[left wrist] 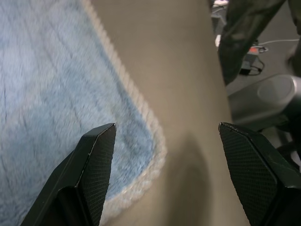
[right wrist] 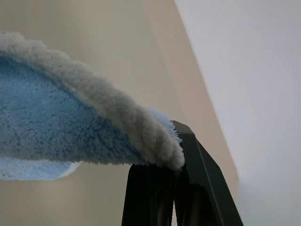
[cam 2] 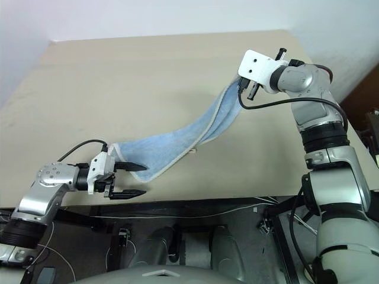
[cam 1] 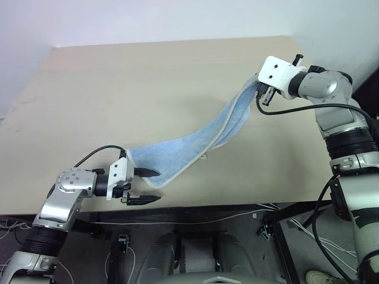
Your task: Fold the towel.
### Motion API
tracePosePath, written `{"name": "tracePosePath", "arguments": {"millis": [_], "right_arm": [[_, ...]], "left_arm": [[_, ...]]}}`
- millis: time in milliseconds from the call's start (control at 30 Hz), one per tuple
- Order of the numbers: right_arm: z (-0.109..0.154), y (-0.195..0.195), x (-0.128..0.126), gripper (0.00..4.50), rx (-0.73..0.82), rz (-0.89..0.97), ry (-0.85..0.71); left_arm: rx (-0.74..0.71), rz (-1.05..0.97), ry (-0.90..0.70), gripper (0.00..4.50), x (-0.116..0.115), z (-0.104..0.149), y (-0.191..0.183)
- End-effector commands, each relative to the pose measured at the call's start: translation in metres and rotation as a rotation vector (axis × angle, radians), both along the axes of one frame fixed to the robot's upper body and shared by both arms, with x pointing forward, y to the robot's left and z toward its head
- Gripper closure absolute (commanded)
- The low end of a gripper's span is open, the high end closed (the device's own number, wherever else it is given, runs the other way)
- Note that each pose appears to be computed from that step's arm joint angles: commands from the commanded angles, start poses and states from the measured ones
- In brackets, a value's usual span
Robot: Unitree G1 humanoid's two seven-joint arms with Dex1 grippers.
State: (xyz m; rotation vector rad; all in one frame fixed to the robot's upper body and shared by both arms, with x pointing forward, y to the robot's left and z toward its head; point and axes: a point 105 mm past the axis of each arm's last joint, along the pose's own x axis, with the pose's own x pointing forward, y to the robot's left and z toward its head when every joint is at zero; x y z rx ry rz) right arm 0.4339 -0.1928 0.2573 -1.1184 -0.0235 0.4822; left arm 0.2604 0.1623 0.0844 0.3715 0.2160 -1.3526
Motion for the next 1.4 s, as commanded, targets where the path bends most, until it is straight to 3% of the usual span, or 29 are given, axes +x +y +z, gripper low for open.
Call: {"name": "tracePosePath", "arguments": {"millis": [33,167,433,567,700,1000,1100,1233,1400], "right_arm": [[0.018,0.0,-0.002,4.47,0.003,-0.001,-0.07],[0.016,-0.003,0.0,4.5,-0.008,-0.016,-0.076],[0.017,-0.003,0.001,4.5,0.0,-0.015,-0.077],[0.018,-0.006,0.001,4.5,0.002,-0.024,-0.079],[0.02,-0.012,0.001,4.5,0.021,-0.046,-0.087],[0.023,-0.036,0.003,4.5,0.092,-0.134,-0.086],[0.029,-0.044,0.007,4.5,0.079,-0.169,-0.102],[0.041,-0.054,0.014,4.5,0.03,-0.218,-0.147],[0.058,-0.059,0.015,4.5,-0.006,-0.226,-0.185]], "left_arm": [[0.051,0.008,0.022,0.85,-0.001,-0.011,-0.002],[0.065,0.02,0.044,1.72,0.001,-0.017,-0.003],[0.072,0.049,0.126,4.47,-0.002,-0.025,0.005],[0.031,0.068,0.143,4.47,-0.002,-0.02,0.008],[-0.36,0.123,0.193,4.47,0.014,0.053,0.01],[-0.557,0.327,-0.046,4.47,0.06,0.183,0.084],[-0.574,0.427,-0.154,4.47,0.081,0.208,0.105],[-0.56,0.662,-0.331,4.47,0.116,0.223,0.135],[-0.518,0.786,-0.436,4.47,0.131,0.237,0.153]]}}
